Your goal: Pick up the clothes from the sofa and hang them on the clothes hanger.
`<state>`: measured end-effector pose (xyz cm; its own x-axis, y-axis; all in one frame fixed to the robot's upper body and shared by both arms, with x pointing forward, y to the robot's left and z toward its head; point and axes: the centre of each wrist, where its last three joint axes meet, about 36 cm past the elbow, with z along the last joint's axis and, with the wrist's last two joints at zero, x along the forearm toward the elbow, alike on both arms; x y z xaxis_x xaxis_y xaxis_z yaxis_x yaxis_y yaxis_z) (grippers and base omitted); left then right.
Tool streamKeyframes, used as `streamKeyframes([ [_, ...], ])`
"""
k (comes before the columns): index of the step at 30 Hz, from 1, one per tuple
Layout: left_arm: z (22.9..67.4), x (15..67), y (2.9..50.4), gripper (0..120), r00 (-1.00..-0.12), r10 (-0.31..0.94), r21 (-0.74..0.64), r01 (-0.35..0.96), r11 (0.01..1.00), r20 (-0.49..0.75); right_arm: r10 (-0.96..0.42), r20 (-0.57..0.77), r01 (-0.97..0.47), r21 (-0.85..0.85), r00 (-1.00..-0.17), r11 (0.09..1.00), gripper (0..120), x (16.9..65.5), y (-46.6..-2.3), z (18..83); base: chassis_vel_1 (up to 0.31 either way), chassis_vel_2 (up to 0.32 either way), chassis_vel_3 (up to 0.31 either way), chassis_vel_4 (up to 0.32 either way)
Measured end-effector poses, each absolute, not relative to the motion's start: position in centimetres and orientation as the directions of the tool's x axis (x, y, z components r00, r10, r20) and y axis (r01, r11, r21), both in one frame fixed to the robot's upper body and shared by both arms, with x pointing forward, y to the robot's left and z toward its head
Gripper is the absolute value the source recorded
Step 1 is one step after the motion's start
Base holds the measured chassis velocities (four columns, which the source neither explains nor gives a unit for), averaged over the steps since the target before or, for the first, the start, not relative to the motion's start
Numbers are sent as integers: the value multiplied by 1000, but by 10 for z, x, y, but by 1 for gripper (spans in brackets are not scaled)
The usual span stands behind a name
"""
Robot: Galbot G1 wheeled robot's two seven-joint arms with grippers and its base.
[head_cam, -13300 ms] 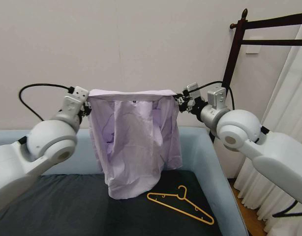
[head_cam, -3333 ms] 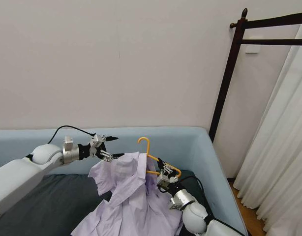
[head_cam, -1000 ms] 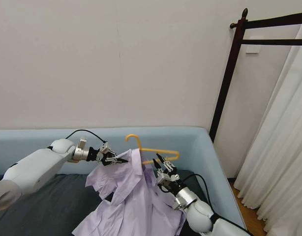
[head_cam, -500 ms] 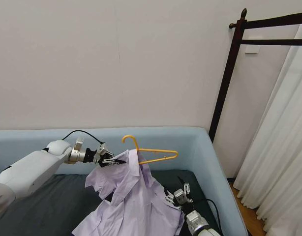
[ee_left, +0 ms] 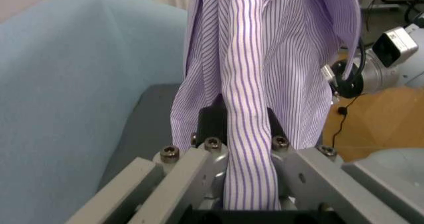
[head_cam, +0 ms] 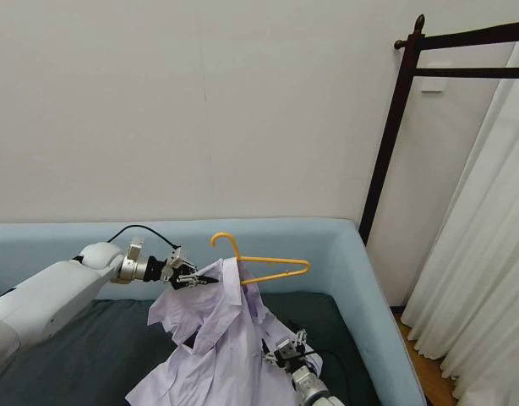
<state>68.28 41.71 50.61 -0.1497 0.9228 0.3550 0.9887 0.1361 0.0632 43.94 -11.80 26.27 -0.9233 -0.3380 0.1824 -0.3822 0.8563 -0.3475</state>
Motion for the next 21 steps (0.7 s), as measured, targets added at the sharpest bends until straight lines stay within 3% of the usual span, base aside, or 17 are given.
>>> streamKeyframes([
  [16,506,683,414,1,-156,930,54,988,146,333,-282,260,-334,-182,-923,925,100,462,-71,268,0,0,0,0],
  [21,507,683,415,1,-158,930,54,987,148,332,-267,285,-306,-101,-921,947,85,470,-64,274,0,0,0,0],
])
